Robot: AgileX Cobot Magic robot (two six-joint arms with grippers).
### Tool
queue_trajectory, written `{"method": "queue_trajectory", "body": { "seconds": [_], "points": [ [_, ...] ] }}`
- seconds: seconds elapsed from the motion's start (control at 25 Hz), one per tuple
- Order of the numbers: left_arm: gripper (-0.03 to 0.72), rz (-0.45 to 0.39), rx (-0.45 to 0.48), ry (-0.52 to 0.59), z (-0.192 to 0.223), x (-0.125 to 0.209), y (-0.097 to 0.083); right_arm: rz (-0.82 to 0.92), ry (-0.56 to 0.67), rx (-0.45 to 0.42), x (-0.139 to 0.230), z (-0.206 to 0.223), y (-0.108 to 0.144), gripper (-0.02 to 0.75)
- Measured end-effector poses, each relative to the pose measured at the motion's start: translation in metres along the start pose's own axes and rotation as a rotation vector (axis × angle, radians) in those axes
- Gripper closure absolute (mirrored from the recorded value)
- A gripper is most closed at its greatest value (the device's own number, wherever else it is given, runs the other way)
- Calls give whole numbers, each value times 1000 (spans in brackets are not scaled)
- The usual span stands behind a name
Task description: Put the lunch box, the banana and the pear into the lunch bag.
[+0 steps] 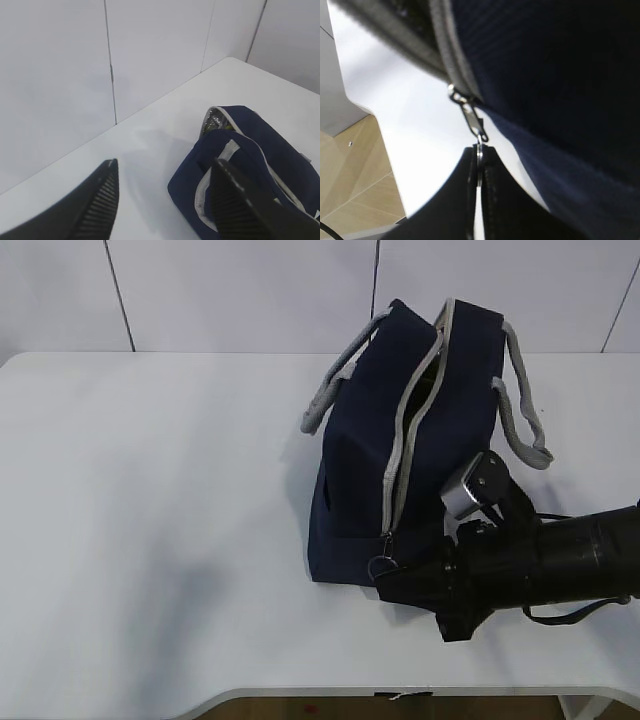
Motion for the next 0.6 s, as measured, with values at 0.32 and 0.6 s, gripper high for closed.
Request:
{"method": "queue_trajectory", "body": {
  "seconds": [0.32,0.6],
  "points": [
    [263,0,0,0,0,0,0,-1,-6,17,-14,-11,4,731],
    [263,0,0,0,0,0,0,-28,-12,14,-28,-23,13,731]
  ]
}}
Point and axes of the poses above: a point on each arm's last joint axis where the gripper is mounted, z pointing out along that axis toward the gripper, y along the wrist's bending axis when the last joint is at zero, x = y × z, the point moved 7 cm from there along z, pointing out along that axis toward the gripper, and after that the axes turned 6 degrees about -z, right-handed, at the moved point
